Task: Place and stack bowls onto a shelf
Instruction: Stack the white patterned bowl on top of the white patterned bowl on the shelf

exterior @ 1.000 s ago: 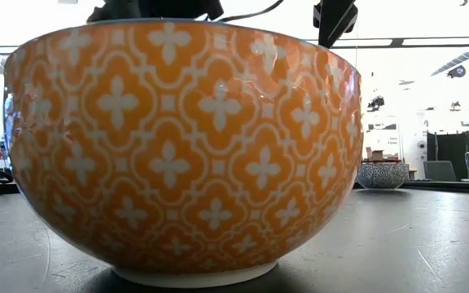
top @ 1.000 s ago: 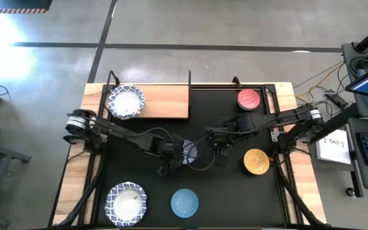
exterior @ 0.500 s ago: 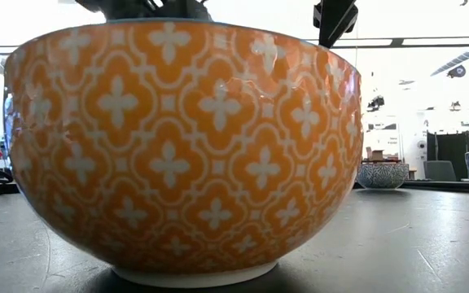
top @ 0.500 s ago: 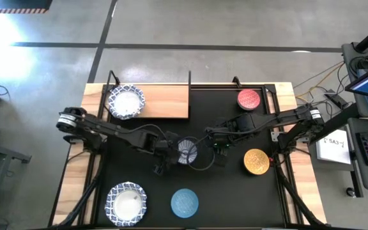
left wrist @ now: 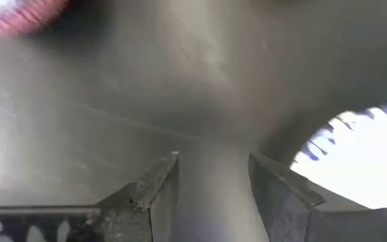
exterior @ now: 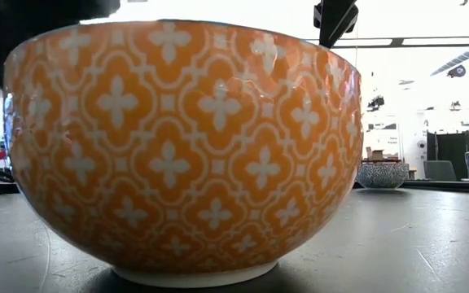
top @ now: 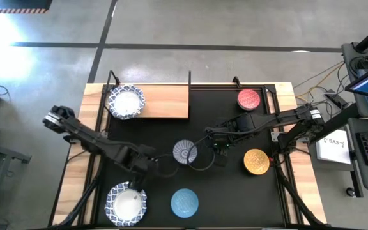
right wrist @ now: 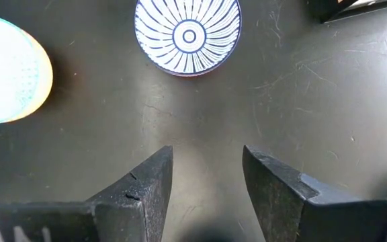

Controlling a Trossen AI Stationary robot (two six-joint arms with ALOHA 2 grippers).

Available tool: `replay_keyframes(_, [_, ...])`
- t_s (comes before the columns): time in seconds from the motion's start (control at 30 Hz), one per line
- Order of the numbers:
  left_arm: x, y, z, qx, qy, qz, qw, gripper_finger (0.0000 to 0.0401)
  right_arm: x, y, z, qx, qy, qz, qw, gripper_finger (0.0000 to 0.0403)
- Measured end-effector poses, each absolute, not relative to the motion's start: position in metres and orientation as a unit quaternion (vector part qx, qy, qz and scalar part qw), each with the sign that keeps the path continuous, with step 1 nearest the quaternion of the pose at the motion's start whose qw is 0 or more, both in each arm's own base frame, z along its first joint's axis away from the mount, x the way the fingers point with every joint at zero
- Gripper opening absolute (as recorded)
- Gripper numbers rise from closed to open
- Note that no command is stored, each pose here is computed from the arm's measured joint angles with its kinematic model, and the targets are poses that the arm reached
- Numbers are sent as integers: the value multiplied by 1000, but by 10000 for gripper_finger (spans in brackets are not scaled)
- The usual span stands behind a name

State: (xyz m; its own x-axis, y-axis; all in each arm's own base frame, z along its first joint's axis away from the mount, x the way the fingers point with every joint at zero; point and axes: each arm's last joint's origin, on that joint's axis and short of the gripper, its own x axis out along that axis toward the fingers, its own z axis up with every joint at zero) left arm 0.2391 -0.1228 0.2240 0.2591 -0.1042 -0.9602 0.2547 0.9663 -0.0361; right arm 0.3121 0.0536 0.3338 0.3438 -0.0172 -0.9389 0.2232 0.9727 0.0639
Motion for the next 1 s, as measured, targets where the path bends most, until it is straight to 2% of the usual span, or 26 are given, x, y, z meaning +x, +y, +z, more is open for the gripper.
replay_keyframes(0.27, [199,-144,196,19,651,-91,753,160,312,54,334,91,567,-74,815,169])
replay_keyframes(0.47, [187,-145,174,8,673,-97,733,160,313,54,334,92,566,-75,816,169])
replay_keyframes(1.0, [191,-151,181,-20,652,-131,747,160,313,54,334,110,561,-86,816,169])
